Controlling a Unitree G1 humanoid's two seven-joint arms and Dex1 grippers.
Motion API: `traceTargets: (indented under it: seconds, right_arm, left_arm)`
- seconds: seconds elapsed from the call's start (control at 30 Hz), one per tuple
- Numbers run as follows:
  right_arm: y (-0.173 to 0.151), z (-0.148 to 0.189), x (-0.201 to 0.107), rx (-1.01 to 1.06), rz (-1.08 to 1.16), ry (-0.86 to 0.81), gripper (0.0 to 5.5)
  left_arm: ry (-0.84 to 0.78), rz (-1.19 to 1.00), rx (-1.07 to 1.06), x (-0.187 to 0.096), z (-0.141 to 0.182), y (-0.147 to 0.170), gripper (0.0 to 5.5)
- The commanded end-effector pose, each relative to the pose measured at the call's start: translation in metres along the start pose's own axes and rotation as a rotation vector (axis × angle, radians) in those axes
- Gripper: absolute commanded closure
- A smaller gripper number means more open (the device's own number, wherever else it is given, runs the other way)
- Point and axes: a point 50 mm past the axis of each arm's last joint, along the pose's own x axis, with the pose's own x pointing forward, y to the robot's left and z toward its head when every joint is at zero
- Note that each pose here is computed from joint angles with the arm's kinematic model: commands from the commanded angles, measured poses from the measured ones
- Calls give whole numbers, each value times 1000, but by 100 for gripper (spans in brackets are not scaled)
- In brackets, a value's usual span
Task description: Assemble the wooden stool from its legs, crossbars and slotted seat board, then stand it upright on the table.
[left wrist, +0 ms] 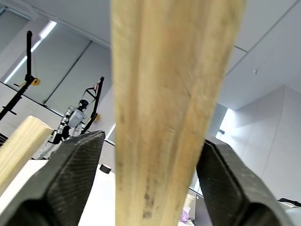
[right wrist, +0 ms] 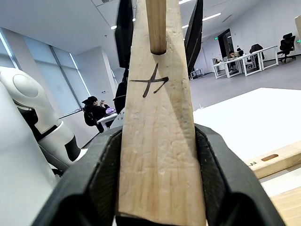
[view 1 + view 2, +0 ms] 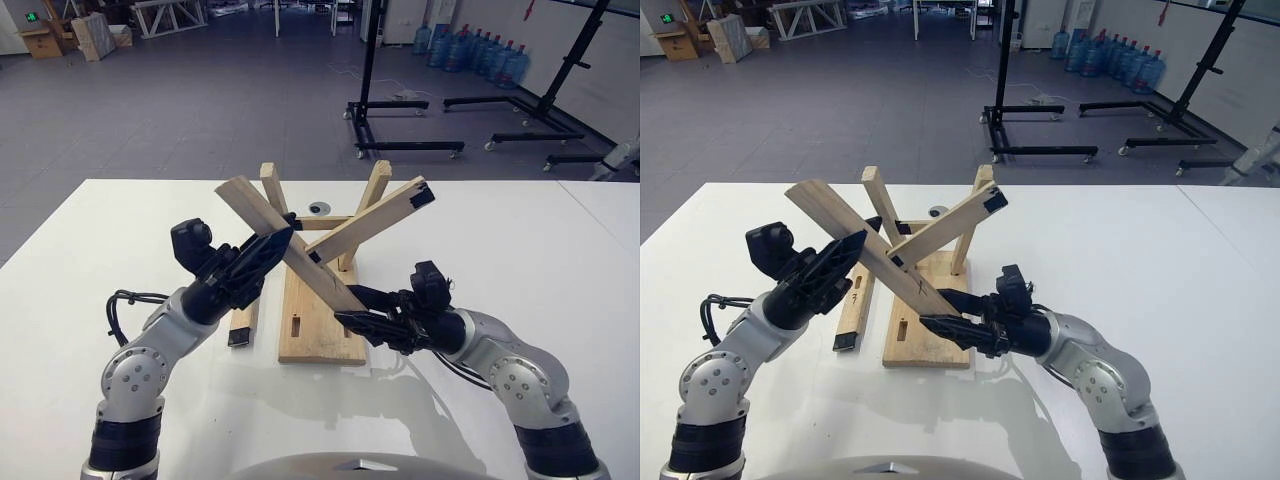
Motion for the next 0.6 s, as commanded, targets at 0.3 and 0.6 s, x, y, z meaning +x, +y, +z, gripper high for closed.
traceTargets:
  seconds: [0.3, 0.6]
  right_arm:
    - [-4, 6, 5, -22, -9, 1, 347]
    - [-12, 3, -6, 12, -79, 60, 215]
  left_arm:
    - [58, -35, 30, -2, 1, 0, 338]
    - [42, -47, 88, -4, 13, 2, 340]
